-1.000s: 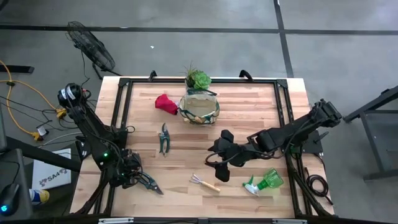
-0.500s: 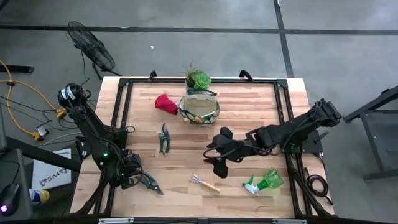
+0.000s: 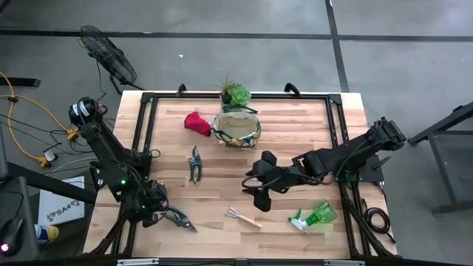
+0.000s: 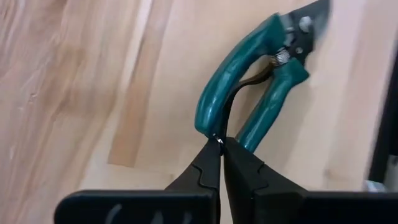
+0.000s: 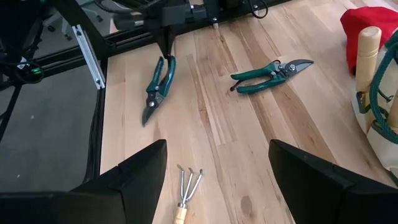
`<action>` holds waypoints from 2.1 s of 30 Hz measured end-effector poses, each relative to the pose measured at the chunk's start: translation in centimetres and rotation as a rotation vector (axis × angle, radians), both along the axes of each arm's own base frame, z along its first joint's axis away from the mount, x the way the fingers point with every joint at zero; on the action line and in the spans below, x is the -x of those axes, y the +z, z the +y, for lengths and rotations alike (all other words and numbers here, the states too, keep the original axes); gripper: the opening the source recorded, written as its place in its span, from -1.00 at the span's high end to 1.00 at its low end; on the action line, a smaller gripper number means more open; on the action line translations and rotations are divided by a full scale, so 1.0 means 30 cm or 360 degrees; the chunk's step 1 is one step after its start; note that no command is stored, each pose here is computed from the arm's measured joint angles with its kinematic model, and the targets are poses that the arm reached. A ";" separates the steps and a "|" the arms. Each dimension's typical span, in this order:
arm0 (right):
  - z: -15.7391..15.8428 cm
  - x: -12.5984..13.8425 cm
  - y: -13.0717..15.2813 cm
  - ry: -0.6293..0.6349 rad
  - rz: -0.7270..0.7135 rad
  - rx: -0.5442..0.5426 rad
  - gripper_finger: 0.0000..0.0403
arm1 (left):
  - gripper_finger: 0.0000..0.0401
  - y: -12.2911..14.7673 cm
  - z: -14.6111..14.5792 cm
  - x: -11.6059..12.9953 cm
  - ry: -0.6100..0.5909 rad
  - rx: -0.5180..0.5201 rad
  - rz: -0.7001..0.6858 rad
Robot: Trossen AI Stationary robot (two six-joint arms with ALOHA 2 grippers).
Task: Pick & Place Garden tools in Gardening bag
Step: Put the bottom green shear scissor into the gardening bag
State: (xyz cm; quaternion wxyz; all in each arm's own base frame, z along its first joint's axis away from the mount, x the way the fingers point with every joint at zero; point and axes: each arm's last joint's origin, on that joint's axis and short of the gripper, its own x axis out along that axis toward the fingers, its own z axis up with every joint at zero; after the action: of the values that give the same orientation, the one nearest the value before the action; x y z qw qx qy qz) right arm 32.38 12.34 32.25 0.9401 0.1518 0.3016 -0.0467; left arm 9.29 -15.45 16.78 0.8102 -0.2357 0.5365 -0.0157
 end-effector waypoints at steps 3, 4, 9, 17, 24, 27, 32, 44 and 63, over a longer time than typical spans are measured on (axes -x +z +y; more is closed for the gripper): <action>-0.004 -0.002 0.000 -0.0006 0.0000 0.0000 -0.36 | 0.99 0.048 -0.003 -0.002 0.0001 0.0066 -0.0039; -0.006 -0.002 0.000 -0.0008 0.0000 0.0000 -0.36 | 0.99 0.065 -0.004 -0.002 0.0003 0.0093 -0.0057; -0.022 -0.009 0.001 -0.0033 -0.0005 -0.0001 -0.36 | 1.00 0.147 0.002 -0.008 0.0070 0.0162 -0.0216; -0.041 -0.021 0.008 -0.0057 -0.0048 -0.0009 -0.36 | 1.00 0.244 0.025 -0.015 0.0243 0.0104 -0.0477; -0.045 -0.029 0.017 -0.0059 -0.0095 -0.0015 -0.36 | 1.00 0.265 0.024 -0.020 0.0290 0.0107 -0.0532; -0.044 -0.032 0.023 -0.0057 -0.0131 -0.0005 -0.36 | 1.00 0.270 0.023 -0.023 0.0326 0.0106 -0.0581; -0.044 -0.041 0.038 -0.0066 -0.0220 0.0034 -0.36 | 1.00 0.283 0.025 -0.033 0.0403 0.0117 -0.0686; -0.066 -0.057 0.058 -0.0117 -0.0329 0.0099 -0.36 | 1.00 0.303 0.082 -0.135 0.0442 0.0048 -0.0765; -0.012 -0.243 -0.133 -0.0064 -0.0409 0.0035 -0.36 | 1.00 0.303 0.140 -0.194 0.0406 0.0000 -0.0721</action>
State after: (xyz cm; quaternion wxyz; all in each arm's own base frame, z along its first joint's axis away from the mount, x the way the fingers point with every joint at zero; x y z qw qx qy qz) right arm 39.66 11.98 28.24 0.9715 0.1522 0.1751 -0.0490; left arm 15.10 -11.24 25.87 0.9051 -0.2919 0.3074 0.0341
